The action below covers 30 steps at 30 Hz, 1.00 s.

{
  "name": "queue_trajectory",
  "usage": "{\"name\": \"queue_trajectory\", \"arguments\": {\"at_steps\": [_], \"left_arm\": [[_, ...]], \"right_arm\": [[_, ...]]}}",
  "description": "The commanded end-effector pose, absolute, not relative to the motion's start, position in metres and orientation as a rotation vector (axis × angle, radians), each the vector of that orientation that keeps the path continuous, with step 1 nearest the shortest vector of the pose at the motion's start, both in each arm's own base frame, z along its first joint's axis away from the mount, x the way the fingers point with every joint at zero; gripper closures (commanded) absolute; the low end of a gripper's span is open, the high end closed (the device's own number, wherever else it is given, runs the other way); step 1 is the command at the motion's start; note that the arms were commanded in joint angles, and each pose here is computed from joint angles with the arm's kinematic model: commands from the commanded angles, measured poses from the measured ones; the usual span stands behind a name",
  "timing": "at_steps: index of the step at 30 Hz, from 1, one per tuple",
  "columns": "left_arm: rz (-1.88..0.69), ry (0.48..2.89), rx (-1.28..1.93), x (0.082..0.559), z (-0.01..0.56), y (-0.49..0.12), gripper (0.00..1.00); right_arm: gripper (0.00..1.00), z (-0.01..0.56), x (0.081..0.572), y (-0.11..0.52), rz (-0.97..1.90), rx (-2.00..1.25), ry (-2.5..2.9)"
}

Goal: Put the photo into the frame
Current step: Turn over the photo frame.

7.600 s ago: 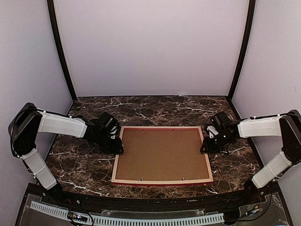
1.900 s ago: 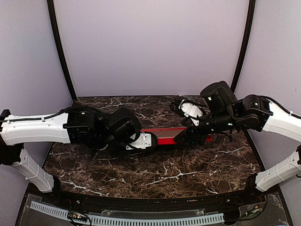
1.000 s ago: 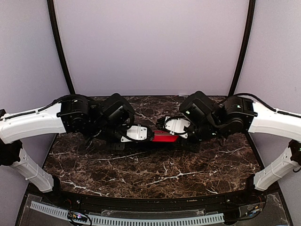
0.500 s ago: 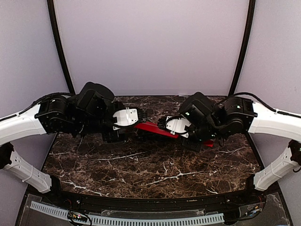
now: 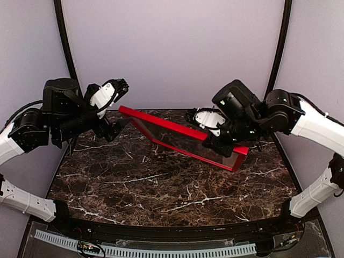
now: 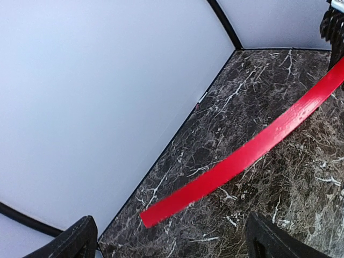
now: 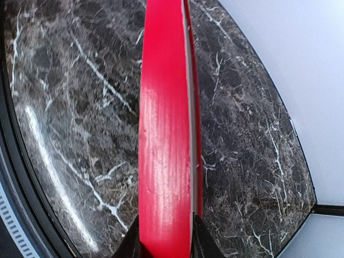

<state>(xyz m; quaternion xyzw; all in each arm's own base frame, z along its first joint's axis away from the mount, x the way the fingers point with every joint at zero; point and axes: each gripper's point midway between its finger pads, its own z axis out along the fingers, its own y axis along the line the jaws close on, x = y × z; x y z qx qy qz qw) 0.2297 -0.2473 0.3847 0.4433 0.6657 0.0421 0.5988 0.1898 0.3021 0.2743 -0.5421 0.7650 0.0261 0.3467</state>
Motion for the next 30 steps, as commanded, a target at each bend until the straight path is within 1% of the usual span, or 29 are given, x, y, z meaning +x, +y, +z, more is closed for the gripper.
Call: {"name": "queue_trajectory", "arguments": {"at_steps": [1,5,8,14,18,23,24,30], "left_arm": [[0.076,1.676,0.871,0.245,0.373,-0.231,0.01],[0.02,1.792,0.735,0.258,0.36,-0.214,0.01],[-0.034,1.857,0.661,0.263,0.346,-0.21,0.01],[-0.079,1.981,0.612,0.274,0.308,-0.219,0.01],[-0.152,2.054,0.593,0.278,0.281,-0.231,0.01],[-0.222,2.124,0.553,0.284,0.253,-0.242,0.01],[-0.232,2.136,0.558,0.284,0.247,-0.245,0.01],[-0.292,2.184,0.545,0.287,0.217,-0.259,0.01]], "right_arm": [[1.0,0.369,0.223,0.329,0.375,-1.014,1.912],[1.0,0.387,0.25,0.325,0.581,-0.821,1.992],[1.0,0.387,0.277,0.318,0.728,-0.672,2.047],[1.0,0.356,0.312,0.301,0.861,-0.43,2.137],[1.0,0.333,0.333,0.273,0.921,-0.235,2.155],[1.0,0.302,0.342,0.246,1.014,-0.067,2.174],[0.98,0.295,0.341,0.243,1.035,-0.045,2.18],[0.75,0.25,0.331,0.237,1.163,0.073,2.219]]}}
